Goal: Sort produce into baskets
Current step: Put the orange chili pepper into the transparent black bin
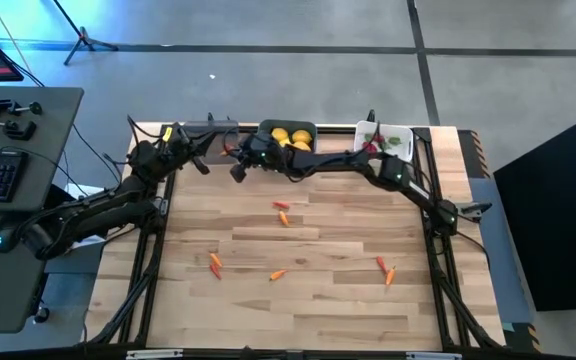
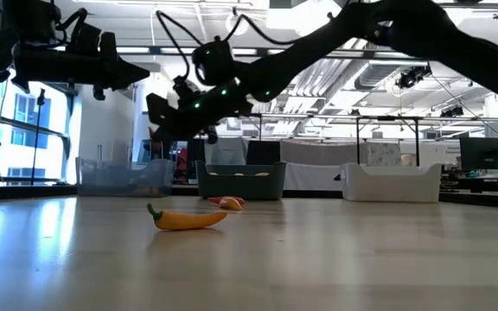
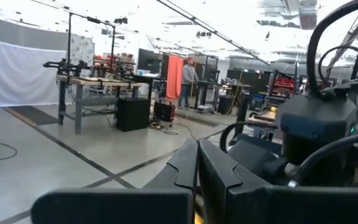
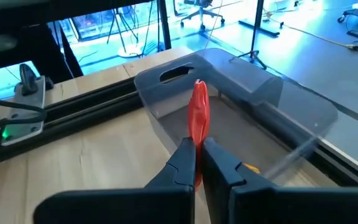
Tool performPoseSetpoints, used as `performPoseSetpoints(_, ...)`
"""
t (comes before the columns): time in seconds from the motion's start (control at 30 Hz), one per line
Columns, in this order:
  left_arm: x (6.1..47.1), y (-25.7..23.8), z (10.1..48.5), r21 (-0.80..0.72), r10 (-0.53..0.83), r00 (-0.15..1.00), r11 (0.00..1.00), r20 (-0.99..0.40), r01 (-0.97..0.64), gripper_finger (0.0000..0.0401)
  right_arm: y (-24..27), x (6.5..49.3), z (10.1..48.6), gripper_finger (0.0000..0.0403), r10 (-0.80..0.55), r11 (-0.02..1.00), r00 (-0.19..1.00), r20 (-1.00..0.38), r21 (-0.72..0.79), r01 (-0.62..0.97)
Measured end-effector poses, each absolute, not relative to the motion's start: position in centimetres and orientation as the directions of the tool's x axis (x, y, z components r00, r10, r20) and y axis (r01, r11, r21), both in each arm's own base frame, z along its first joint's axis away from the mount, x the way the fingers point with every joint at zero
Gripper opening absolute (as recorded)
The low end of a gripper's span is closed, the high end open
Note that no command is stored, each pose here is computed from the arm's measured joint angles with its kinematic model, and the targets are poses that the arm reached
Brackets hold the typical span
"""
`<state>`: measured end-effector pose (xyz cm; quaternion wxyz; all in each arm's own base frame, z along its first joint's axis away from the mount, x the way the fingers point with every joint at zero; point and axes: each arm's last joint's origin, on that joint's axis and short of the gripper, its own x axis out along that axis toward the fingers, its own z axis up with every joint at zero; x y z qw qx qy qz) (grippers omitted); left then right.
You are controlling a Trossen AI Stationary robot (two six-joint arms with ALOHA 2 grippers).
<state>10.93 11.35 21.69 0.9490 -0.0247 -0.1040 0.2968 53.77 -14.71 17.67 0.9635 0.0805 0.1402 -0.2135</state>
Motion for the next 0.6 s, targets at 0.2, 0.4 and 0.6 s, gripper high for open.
performPoseSetpoints(0.2,10.9,11.4,21.7,-0.103,0.568,0.802,0.823,0.182,-0.559,0.0,-15.5,54.4,17.1,0.0,-0.436,0.875,0.852,-0.291,0.084,0.477)
performPoseSetpoints(0.4,10.9,11.4,21.7,-0.103,0.568,0.802,0.823,0.183,-0.559,0.0,-16.7,54.0,16.9,0.0003,-0.466,0.857,0.836,-0.29,0.089,0.508)
performPoseSetpoints(0.6,10.9,11.4,21.7,-0.102,0.568,0.802,0.823,0.183,-0.56,0.0,-17.8,53.6,16.9,0.0012,-0.443,0.863,0.847,-0.293,0.114,0.491)
